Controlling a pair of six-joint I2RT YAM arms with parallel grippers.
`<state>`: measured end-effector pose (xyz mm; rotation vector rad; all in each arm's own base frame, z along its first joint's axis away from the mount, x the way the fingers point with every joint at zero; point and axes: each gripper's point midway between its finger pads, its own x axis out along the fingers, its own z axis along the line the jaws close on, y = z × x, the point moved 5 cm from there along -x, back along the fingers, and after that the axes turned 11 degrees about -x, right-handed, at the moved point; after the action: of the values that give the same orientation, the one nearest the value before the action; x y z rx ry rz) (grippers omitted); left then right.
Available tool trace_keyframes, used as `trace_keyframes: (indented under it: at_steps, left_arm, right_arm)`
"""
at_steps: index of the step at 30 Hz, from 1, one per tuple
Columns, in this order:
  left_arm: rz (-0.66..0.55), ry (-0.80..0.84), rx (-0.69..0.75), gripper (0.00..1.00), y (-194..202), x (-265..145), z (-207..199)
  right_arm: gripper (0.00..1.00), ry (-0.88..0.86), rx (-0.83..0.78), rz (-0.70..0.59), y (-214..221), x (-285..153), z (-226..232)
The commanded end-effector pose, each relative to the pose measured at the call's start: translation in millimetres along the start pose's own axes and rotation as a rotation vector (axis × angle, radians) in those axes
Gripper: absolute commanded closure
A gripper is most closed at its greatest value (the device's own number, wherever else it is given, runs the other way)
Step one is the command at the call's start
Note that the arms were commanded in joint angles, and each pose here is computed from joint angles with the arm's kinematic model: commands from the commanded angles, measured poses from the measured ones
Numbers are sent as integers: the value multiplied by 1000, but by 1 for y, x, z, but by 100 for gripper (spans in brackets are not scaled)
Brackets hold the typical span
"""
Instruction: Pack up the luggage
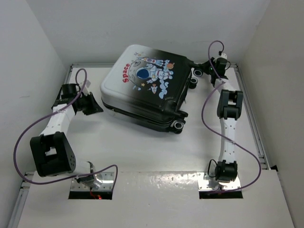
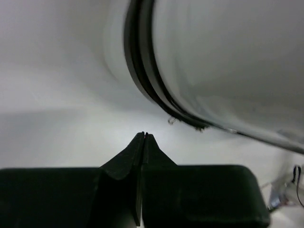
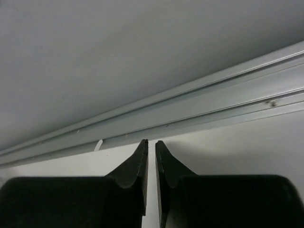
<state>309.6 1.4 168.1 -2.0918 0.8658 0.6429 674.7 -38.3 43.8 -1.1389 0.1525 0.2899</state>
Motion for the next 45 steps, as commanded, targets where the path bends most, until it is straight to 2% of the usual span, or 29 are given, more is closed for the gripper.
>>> trace_keyframes:
  at_steps: [1, 3, 6, 10, 15, 16, 17, 18, 20, 22, 23, 25, 27, 29, 30, 32, 33, 34, 37, 38, 39, 41, 43, 44, 45]
  left_arm:
    - [85, 115, 52, 96, 22, -9, -25]
    - [122, 141, 60, 97, 32, -5, -34]
    - [173, 149, 29, 97, 44, 6, -35]
    - [176, 144, -38, 99, 41, 27, -29]
    - [182, 83, -83, 99, 36, 44, -14]
    - [184, 65, -99, 99, 36, 46, -12]
    - [185, 64, -113, 99, 36, 46, -12]
    - [184, 58, -123, 99, 38, 50, -6]
    - [170, 75, -168, 99, 33, 55, -9]
    - [153, 115, -189, 97, 28, 72, -16]
    - [141, 137, -201, 96, 21, 78, -19]
    - [68, 205, -185, 95, -9, 91, -31]
    - [35, 245, -192, 94, -37, 110, -37]
    - [30, 274, -202, 94, -52, 124, -39]
    - [50, 273, -222, 94, -53, 140, -33]
    - [22, 302, -195, 92, -74, 146, -41]
    - [23, 303, -205, 92, -77, 150, -40]
    - [9, 312, -194, 91, -85, 156, -42]
    - [-23, 346, -172, 85, -103, 160, -49]
    - [-31, 345, -188, 81, -108, 160, -46]
    - [-37, 349, -183, 77, -111, 162, -46]
    - [-68, 329, -176, 58, -118, 161, -42]
    - [-114, 299, -138, 47, -127, 149, -41]
    - [-133, 281, -131, 40, -132, 144, -38]
    - [-156, 276, -97, 28, -134, 136, -41]
  right_arm:
    - [89, -98, 36, 11, 1, 13, 37]
    - [87, -115, 98, 52, 27, 14, 45]
    - [83, -157, 162, 74, 40, 13, 55]
    - [80, -276, 238, 169, 69, 9, 92]
    - [95, -386, 348, 337, 98, -16, 111]
    - [100, -409, 362, 343, 92, -23, 117]
    - [100, -422, 427, 465, 127, -45, 113]
    - [100, -462, 428, 443, 115, -54, 122]
    - [100, -507, 479, 520, 127, -95, 129]
    - [100, -569, 469, 503, 108, -117, 144]
    - [100, -559, 502, 544, 122, -144, 144]
    - [100, -598, 490, 535, 115, -167, 152]
    - [100, -624, 487, 547, 111, -187, 157]
    - [100, -636, 464, 523, 99, -202, 164]
    - [100, -621, 472, 539, 106, -211, 161]
    - [100, -633, 432, 506, 91, -220, 168]
    - [100, -605, 447, 531, 98, -226, 164]
    - [100, -616, 393, 505, 91, -230, 166]
    - [100, -555, 314, 491, 90, -247, 158]
    - [100, -506, 323, 528, 92, -258, 153]
    - [96, -461, 262, 490, 85, -263, 145]
    - [90, -346, 150, 474, 75, -279, 121]
    - [85, -172, 75, 463, 68, -287, 85]
    - [82, -139, 32, 451, 63, -292, 75]
    - [78, -97, 8, 420, 49, -301, 71]
